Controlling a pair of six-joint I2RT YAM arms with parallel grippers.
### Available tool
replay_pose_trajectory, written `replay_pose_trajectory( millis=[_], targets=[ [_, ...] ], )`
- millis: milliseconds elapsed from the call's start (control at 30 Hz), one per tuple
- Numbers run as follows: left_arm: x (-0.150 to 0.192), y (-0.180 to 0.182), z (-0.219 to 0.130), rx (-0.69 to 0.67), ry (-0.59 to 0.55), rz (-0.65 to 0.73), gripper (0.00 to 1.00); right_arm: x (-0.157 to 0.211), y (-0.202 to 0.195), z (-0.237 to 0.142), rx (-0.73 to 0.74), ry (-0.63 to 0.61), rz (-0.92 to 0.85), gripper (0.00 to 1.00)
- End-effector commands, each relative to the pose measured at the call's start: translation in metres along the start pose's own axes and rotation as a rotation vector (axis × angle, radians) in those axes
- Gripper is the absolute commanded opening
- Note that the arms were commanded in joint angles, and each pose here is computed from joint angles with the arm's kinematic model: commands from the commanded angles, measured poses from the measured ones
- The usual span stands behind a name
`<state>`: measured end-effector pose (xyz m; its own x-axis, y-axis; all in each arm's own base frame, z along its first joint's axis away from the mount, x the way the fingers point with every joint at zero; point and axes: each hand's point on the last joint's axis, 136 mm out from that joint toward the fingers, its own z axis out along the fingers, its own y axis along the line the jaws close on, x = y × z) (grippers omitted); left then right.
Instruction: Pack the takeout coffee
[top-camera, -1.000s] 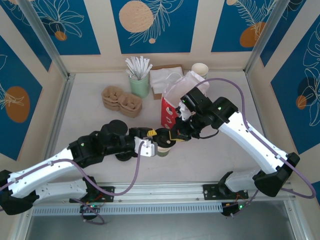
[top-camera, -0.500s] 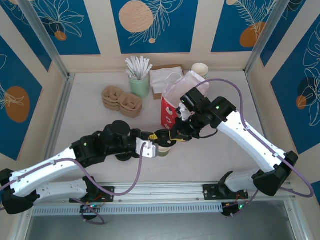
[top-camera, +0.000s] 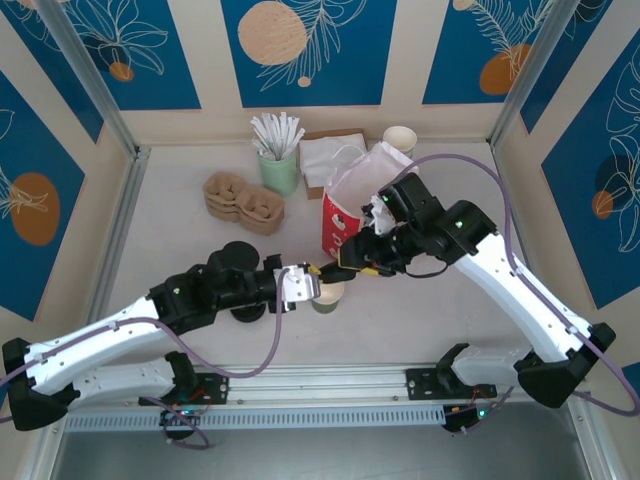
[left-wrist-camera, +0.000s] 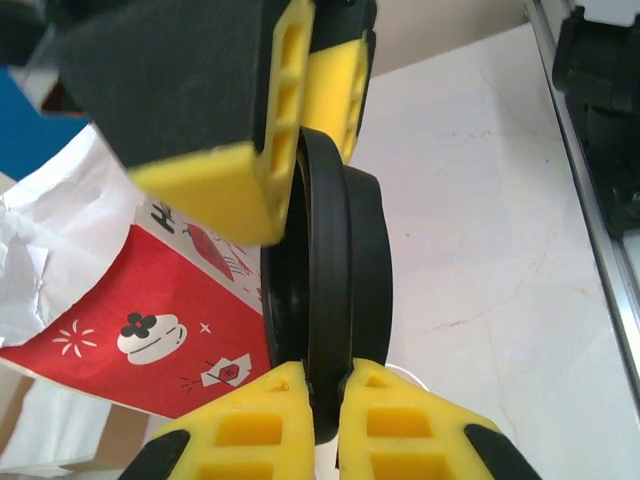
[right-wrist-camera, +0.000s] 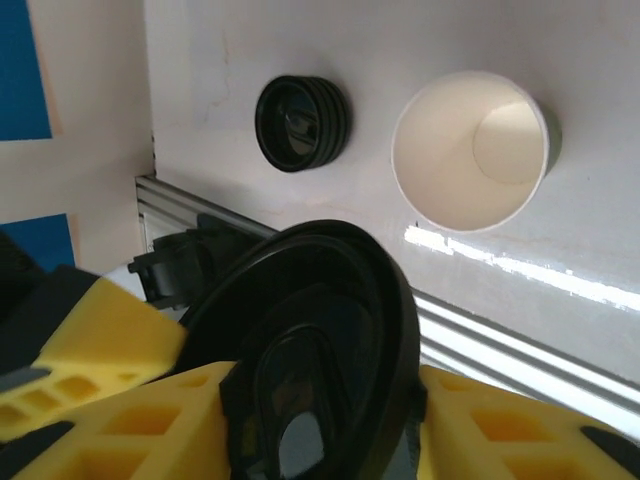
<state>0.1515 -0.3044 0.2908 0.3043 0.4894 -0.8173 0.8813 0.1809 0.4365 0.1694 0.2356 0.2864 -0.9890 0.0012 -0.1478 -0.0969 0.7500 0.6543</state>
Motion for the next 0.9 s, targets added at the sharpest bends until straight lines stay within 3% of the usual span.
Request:
replay_pose_trajectory(
  millis=[0, 367, 733, 867],
  targets=[
    [0.007, 0.013, 0.000, -0.034, -0.001, -0.199, 0.06, -0.005, -0.008, -0.016, 0.003, -0.093, -0.009, 0.52],
    [0.040, 0.025, -0.014, 0.020, 0.074, -0.754, 0.01, -0.009, -0.021, -0.036, -0.060, -0.295, -0.086, 0.54],
    [0.065, 0.014, -0.008, 0.080, 0.123, -1.270, 0.02, 0.003, -0.047, 0.004, -0.109, -0.241, -0.026, 0.54],
    [0.078, 0.009, 0.000, 0.143, 0.152, -1.359, 0.01, 0.004, -0.054, 0.019, -0.141, -0.218, 0.008, 0.54]
  ],
)
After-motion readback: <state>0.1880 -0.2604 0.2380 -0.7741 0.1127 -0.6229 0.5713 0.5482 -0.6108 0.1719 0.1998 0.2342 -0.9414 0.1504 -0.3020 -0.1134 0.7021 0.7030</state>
